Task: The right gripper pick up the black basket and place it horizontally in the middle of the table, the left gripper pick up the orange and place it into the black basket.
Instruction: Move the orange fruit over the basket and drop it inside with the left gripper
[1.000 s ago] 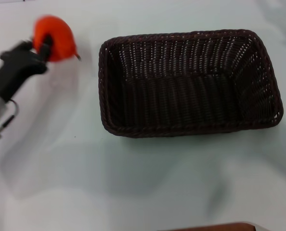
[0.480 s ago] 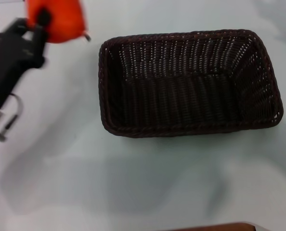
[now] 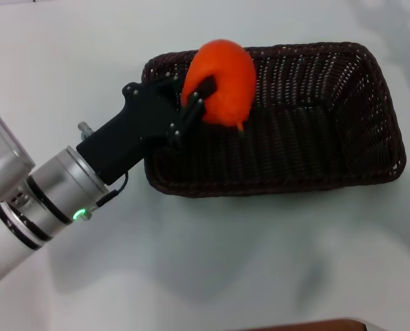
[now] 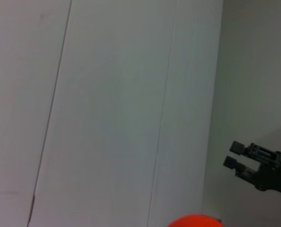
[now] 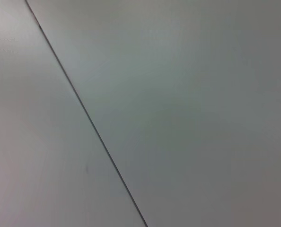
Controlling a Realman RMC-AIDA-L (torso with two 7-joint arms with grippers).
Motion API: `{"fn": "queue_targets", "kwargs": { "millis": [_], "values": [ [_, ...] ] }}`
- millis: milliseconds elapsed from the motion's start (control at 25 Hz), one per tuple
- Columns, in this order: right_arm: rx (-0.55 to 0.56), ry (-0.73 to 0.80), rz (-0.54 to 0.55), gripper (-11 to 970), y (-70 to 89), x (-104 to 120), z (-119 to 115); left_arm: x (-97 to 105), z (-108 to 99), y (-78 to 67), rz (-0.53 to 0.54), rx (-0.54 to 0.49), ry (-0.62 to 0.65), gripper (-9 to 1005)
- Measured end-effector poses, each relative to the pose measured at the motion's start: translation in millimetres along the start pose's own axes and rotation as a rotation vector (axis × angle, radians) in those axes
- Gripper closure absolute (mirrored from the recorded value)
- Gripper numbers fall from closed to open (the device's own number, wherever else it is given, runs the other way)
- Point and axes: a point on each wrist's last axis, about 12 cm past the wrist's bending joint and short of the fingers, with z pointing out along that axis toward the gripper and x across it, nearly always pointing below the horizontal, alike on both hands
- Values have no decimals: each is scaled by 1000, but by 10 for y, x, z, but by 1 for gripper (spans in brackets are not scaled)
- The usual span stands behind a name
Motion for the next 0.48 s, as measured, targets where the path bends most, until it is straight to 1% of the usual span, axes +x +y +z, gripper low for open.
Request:
{"fn": "queue_targets", "kwargs": {
  "millis": [80, 280, 360, 480],
  "values": [
    [-10, 7, -12, 353, 1, -27, -30, 11, -7, -5, -14, -11, -5, 887],
    [-28, 10, -39, 353, 7, -56, -96, 31, -58, 2, -7, -40, -7, 703],
    [-35, 14, -48, 353, 9, -62, -119, 30, -69, 10, -5, -48, -9, 609],
    [-51, 27, -103, 353, 13, -86, -135, 4, -186, 111, 13, -126, -34, 469]
  ]
}}
